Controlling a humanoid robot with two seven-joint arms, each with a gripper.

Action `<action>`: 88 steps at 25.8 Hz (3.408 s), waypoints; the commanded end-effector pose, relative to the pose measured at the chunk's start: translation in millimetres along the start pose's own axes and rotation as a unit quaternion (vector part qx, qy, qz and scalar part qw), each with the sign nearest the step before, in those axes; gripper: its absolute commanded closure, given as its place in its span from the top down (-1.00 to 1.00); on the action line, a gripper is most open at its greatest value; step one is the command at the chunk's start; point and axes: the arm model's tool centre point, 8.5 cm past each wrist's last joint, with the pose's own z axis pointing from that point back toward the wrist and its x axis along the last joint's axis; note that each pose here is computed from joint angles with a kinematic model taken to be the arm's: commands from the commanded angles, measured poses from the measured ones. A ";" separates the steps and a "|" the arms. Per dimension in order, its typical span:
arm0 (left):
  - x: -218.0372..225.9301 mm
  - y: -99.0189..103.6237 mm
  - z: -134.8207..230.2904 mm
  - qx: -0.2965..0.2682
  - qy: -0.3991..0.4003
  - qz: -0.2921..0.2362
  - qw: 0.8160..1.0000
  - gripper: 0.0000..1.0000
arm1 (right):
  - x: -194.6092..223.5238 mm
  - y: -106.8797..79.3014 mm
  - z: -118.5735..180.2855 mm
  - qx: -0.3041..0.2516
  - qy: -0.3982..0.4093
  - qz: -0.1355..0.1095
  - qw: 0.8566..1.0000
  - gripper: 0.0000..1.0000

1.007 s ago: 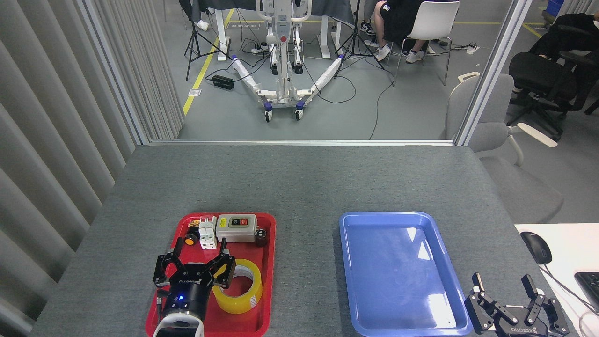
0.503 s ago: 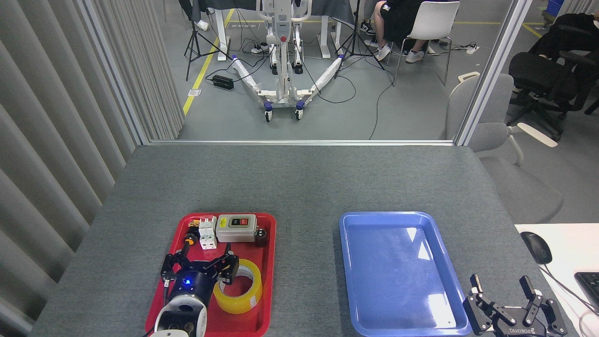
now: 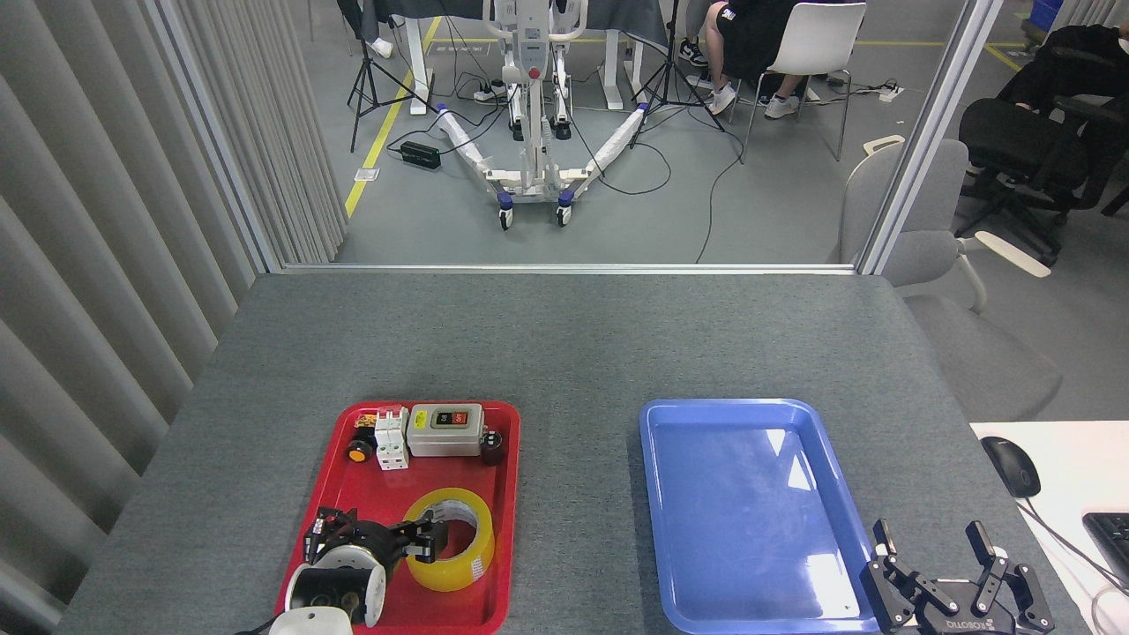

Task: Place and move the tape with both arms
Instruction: 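Lower the left gripper and close it on the tape roll's rim, then hold the tape roll with the left gripper and tilt it upright, then slide the tape roll with the left gripper toward the blue tray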

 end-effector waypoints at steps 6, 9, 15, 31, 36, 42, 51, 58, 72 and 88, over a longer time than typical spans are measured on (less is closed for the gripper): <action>5.0 18.1 -5.6 -0.033 -0.028 -0.017 0.999 1.00 | -0.1 0.3 -0.1 0.000 0.002 0.000 1.000 0.98; 5.7 12.5 -8.0 -0.072 -0.031 -0.019 0.997 1.00 | -0.1 0.3 -0.1 0.000 0.002 0.000 1.000 0.98; -11.3 12.8 -9.2 -0.117 -0.014 -0.029 0.993 1.00 | -0.1 0.3 -0.1 0.000 0.002 0.000 1.000 0.98; -2.4 28.1 -17.2 -0.195 -0.027 -0.031 0.980 1.00 | -0.3 1.2 0.5 0.002 0.002 0.000 1.000 0.98; 5.2 22.4 -19.6 -0.234 -0.033 -0.038 0.971 1.00 | -0.5 2.2 0.7 0.003 0.002 0.000 1.000 0.98; 10.1 24.6 -23.9 -0.236 -0.035 -0.045 0.970 1.00 | -0.5 2.2 0.7 0.003 0.002 0.000 1.000 0.98; 8.8 24.9 -26.8 -0.224 -0.024 -0.058 0.973 0.90 | -0.5 2.1 0.7 0.002 0.002 0.000 1.000 0.98; 6.7 25.1 -28.2 -0.217 -0.016 -0.062 0.974 0.64 | 0.5 3.0 1.3 0.005 0.001 0.003 1.000 0.98; 11.8 20.8 -28.7 -0.225 -0.062 -0.028 0.972 -1.00 | 5.6 2.1 -1.7 0.001 0.001 -0.002 1.000 0.98; -4.4 38.9 -10.7 -0.125 -0.167 0.089 0.974 -1.00 | 14.2 3.1 -2.6 0.000 -0.005 -0.008 1.000 1.00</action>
